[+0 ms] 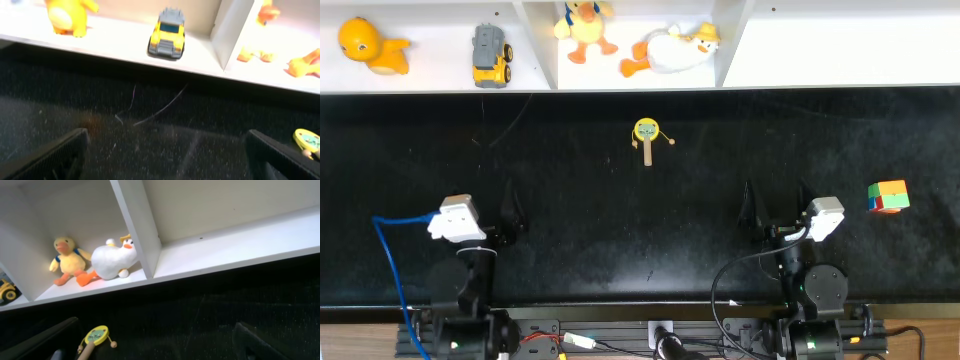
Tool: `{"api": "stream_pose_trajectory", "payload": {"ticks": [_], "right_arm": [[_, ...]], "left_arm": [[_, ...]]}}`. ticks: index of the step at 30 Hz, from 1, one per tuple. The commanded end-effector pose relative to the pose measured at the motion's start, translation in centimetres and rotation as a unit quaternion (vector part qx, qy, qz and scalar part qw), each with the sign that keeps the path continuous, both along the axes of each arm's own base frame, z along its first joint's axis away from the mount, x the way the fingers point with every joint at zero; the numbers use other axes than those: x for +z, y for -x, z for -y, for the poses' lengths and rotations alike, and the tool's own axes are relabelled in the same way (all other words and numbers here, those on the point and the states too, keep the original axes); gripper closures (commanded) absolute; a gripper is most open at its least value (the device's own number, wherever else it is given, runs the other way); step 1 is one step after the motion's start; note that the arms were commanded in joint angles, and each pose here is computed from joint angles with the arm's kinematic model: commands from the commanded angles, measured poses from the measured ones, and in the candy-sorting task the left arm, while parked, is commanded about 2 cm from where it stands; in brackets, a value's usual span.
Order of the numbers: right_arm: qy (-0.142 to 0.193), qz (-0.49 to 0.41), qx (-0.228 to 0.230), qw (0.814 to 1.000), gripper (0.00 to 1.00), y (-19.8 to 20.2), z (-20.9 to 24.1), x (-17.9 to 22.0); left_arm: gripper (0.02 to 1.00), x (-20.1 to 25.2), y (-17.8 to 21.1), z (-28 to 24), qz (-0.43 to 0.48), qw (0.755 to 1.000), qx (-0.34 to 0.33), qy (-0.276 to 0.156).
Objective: Store Toys
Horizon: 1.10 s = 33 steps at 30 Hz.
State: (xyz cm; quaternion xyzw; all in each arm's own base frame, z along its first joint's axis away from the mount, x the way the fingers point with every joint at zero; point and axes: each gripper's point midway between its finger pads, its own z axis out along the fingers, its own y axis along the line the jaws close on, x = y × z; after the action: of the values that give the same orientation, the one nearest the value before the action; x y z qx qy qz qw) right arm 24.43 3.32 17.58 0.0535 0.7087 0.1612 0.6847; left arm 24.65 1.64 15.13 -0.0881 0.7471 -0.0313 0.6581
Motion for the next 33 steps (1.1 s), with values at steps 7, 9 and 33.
{"api": "stream_pose_trajectory", "payload": {"ticks": [7, 9, 33], "right_arm": [[-0.004, 0.000, -0.002, 1.000, 0.005, -0.02, -0.01, -0.33], [-0.004, 0.000, -0.002, 1.000, 0.007, -0.02, -0.01, -0.32], [-0.004, 0.000, -0.002, 1.000, 0.007, -0.02, -0.01, -0.33]], "left_arm": [[0.020, 0.48, 0.10, 0.56, 0.026, 1.000, -0.013, -0.009], [0.020, 0.51, 0.10, 0.58, 0.027, 1.000, -0.014, -0.009], [0.020, 0.50, 0.09, 0.57, 0.026, 1.000, -0.014, -0.009]]}}
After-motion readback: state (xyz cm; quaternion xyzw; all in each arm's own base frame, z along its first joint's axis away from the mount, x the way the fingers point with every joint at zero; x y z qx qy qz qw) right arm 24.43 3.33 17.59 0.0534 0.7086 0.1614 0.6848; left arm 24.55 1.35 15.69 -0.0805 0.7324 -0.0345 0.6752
